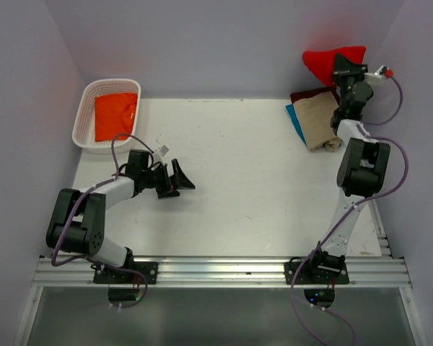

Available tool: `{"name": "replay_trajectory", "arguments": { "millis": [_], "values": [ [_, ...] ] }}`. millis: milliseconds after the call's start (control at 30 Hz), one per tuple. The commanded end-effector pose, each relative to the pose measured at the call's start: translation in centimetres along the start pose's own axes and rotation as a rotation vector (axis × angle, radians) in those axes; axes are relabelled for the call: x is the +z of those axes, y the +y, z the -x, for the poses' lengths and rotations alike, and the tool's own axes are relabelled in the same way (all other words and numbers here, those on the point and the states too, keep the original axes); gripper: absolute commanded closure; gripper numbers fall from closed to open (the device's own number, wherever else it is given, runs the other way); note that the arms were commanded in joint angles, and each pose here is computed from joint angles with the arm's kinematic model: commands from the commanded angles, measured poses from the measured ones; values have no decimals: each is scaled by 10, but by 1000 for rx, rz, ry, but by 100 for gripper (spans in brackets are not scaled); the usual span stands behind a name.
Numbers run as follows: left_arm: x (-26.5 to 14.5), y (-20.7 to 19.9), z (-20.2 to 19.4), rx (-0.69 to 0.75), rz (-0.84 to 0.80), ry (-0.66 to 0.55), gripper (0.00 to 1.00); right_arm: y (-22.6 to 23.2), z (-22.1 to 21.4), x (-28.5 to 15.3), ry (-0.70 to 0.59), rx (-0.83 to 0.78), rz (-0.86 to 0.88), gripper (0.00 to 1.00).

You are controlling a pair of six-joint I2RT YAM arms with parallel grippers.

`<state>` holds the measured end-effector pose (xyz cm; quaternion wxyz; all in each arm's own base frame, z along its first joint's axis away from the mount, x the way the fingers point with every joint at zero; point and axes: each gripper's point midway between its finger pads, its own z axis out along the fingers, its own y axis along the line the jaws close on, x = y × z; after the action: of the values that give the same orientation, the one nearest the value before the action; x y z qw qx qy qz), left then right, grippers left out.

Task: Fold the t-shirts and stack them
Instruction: Neatly place the folded tshirt to the corner

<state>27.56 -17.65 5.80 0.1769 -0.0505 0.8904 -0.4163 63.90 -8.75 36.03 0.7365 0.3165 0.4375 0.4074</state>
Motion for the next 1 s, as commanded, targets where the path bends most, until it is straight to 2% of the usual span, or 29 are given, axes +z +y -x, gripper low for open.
{"name": "replay_trajectory", "arguments": {
  "millis": [0,33,100,133,233,467,533,600,633,667,700,867,900,967],
  "values": [
    [-8,-11,13,60,-20,-32,0,-86,-21,-27,-19,-29,-230,100],
    [-7,-10,13,57,-18,-29,0,-114,-32,-49,-4,-38,-305,100],
    [-7,-11,12,52,-25,-25,0,-135,-31,-70,-25,-59,-395,100],
    [-6,-10,9,48,-30,-21,0,-155,-38,-94,-10,-69,-463,100],
    [-6,-10,7,46,-32,-21,0,-166,-38,-125,-17,-83,-525,100],
    [-9,-11,4,47,-38,-28,0,-136,-28,-139,-15,-64,-516,99],
    [-9,-11,3,45,-39,-31,0,-122,-22,-132,-21,-65,-492,74],
    [-10,-12,2,43,-43,-31,0,-104,-19,-126,-2,-52,-464,58],
    [-10,-12,2,45,-46,-33,0,-95,-16,-123,-1,-46,-447,28],
    [-10,-12,2,42,-46,-33,0,-79,-12,-121,3,-36,-428,5],
    [-11,-13,2,45,-49,-35,0,-70,-10,-120,9,-31,-416,1],
    [-17,-26,10,69,-70,-63,0,-23,3,-144,19,-33,-387,1],
    [-19,-30,16,81,-75,-73,0,4,8,-148,29,-35,-341,1],
    [-22,-35,20,91,-72,-84,0,4,2,-168,79,-58,-380,1]
  ]
}}
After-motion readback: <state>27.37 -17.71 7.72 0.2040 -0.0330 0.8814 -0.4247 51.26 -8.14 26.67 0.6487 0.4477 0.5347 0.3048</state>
